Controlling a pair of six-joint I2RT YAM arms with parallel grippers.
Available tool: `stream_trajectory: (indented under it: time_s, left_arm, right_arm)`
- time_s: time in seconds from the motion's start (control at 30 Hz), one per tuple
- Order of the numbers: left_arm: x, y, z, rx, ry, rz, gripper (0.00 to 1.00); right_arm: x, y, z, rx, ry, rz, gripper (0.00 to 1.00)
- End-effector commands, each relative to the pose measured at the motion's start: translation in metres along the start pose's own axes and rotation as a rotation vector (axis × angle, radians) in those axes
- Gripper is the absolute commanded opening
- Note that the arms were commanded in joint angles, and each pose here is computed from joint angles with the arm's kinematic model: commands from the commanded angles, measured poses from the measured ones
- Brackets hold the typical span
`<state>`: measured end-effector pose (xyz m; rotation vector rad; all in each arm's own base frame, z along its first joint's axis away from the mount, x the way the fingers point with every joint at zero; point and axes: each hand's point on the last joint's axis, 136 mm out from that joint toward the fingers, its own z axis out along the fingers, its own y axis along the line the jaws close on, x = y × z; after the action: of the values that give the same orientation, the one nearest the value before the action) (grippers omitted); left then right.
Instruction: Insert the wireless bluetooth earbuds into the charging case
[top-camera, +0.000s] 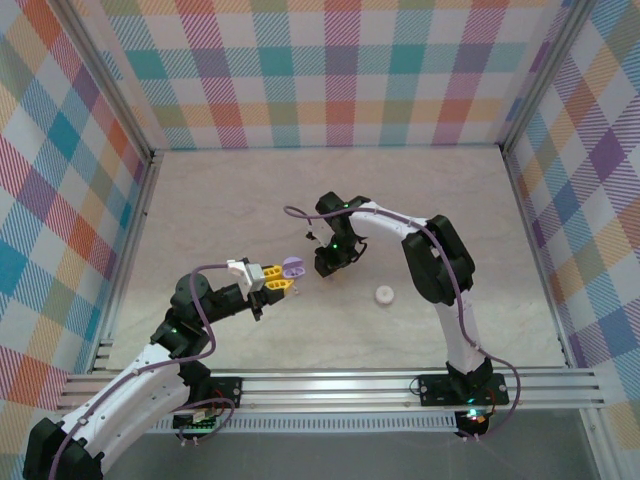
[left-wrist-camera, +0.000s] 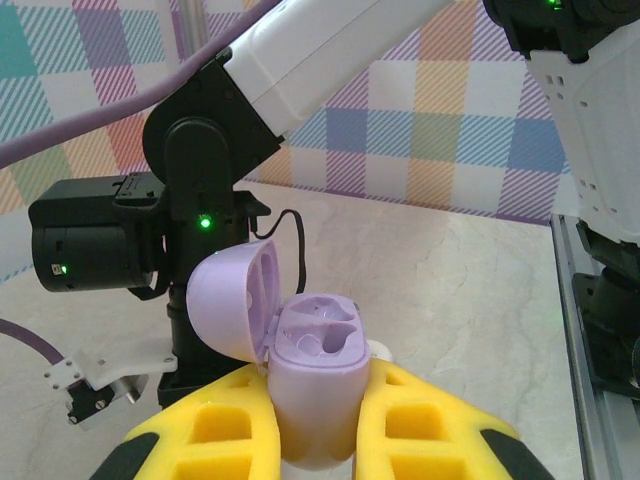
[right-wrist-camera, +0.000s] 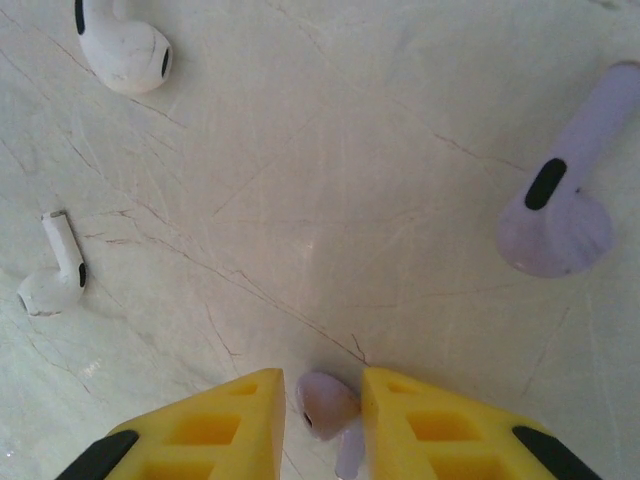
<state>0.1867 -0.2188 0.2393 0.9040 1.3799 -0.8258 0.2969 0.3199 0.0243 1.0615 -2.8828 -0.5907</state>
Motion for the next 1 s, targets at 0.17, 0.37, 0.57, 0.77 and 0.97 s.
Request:
stream_trajectory:
  time_s: [0.17,0.37,0.57,0.77,0.97]
  left_arm:
    - [-0.016,-0.002,-0.003,0.015,-0.033,0.042,0.00]
    - [-0.017,-0.002,-0.003,0.013,-0.034,0.044,0.00]
    - [-0.017,-0.002,-0.002,0.015,-0.032,0.042,0.00]
    - [-0.017,-0.002,-0.002,0.015,-0.029,0.040,0.00]
    - [-0.016,-0.002,-0.002,0.015,-0.026,0.039,0.00]
  right_arm:
    - [-0.006,0.010,-0.025,-0.051,-0.080,0.020,0.25]
    - [-0.004,0.011,-0.026,-0.060,-0.077,0.015,0.35]
    - [0.005,0.008,-0.023,-0.036,-0.053,-0.046,0.43]
    - [0.011,0.002,-0.020,0.036,-0.003,-0.134,0.39]
    - [0.011,0.006,-0.017,0.047,0.012,-0.152,0.38]
